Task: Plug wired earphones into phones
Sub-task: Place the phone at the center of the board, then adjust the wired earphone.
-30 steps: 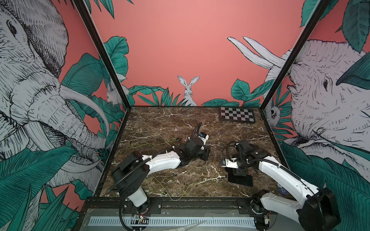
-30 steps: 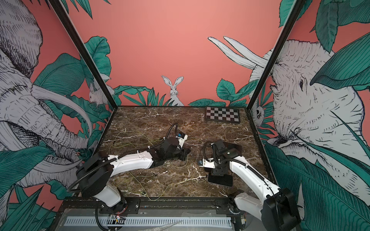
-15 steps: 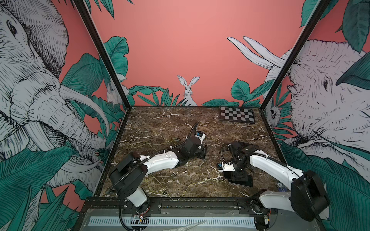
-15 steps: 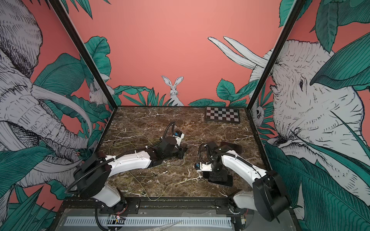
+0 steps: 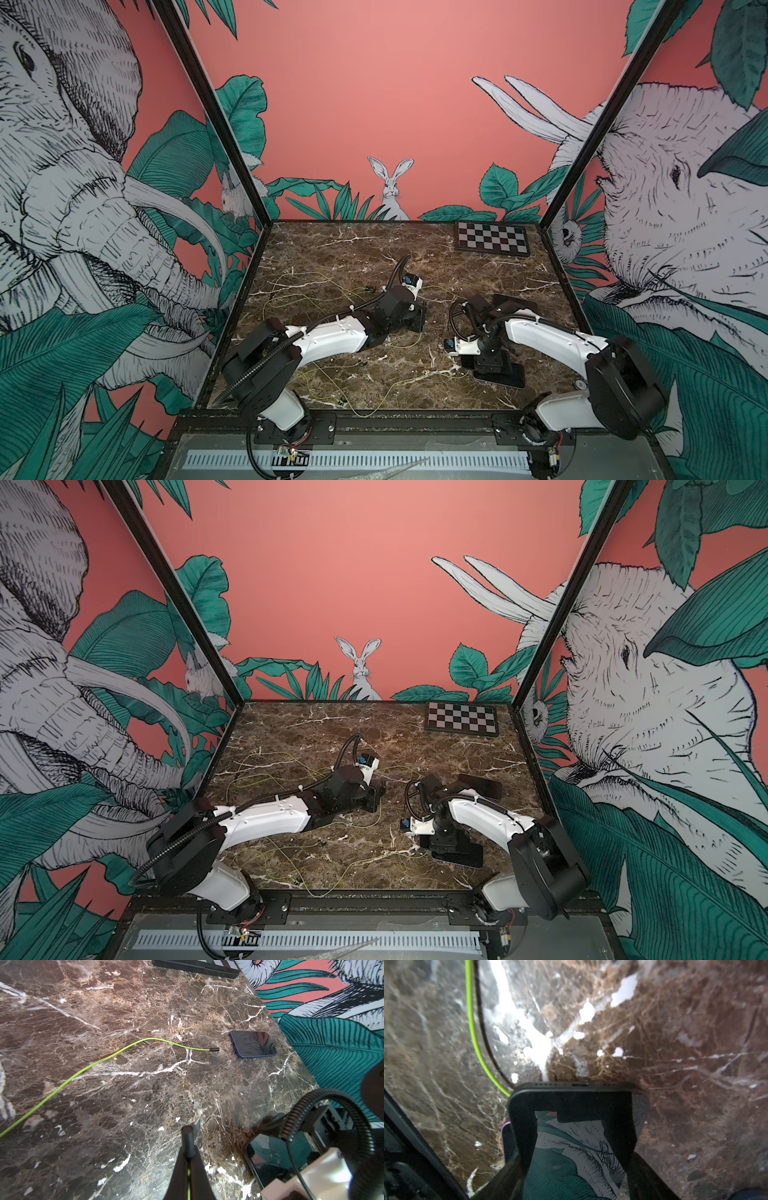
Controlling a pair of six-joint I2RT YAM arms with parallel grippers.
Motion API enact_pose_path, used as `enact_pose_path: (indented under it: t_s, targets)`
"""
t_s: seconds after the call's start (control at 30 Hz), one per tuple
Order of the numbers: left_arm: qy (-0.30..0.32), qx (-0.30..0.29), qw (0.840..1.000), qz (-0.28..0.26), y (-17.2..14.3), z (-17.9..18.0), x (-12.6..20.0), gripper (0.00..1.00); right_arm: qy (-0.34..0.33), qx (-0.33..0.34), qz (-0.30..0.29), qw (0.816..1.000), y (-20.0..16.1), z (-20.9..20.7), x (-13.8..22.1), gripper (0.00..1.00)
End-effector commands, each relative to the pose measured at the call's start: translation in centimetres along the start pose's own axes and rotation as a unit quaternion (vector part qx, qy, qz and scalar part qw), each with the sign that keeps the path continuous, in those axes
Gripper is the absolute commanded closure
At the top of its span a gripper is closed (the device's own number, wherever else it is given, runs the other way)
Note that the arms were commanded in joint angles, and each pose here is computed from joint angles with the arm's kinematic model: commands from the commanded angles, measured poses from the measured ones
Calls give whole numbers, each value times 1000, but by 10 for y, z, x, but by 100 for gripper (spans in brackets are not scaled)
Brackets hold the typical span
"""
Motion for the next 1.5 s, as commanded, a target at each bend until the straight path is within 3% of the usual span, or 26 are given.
enact_pose_path:
  t_s: [0.0, 0.2, 0.3, 0.4, 0.5, 0.63, 0.73, 0.83, 0.9, 1.1, 1.47]
  targets:
    - [3, 1, 1000, -23, 9, 0, 11, 100, -9, 10, 0, 1000, 0, 2, 4, 22]
    - [2, -10, 1000, -30, 12, 0, 14, 100, -10, 7, -23, 1000, 4, 6, 17, 4]
    - [-12, -25, 999, -40, 17, -6, 19, 100, -35, -9, -49, 998, 9, 2, 32, 4]
    - [-43, -50, 996, -64, 25, -17, 26, 100, -89, -33, -145, 985, 33, -11, 61, 8]
    - [-85, -87, 989, -86, 32, -32, 35, 100, -145, -65, -284, 946, 67, -28, 105, 15]
    - [-157, -151, 969, -115, 40, -59, 50, 100, -158, -94, -451, 873, 102, -37, 165, 21]
    - [-187, -200, 953, -129, 42, -73, 62, 100, -154, -99, -508, 842, 113, -40, 192, 29]
    - [-190, -255, 938, -137, 39, -80, 71, 100, -158, -118, -530, 824, 113, -48, 210, 41]
    - [-184, -292, 928, -142, 37, -82, 74, 100, -160, -131, -536, 818, 109, -53, 218, 51]
    - [-162, -357, 904, -170, 35, -75, 81, 100, -140, -131, -554, 810, 101, -51, 230, 56]
    - [-176, -376, 893, -173, 35, -82, 86, 100, -72, -59, -529, 843, 103, -22, 224, 60]
Point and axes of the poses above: each gripper's point midway between its finger pads, its own x axis back along the fingers, its own z axis along the line the jaws close on, y = z × x, the point moved 2 cm from there along x, back along the fingers, and after that the axes turned 1 degree about x, right-handed, at the moved point
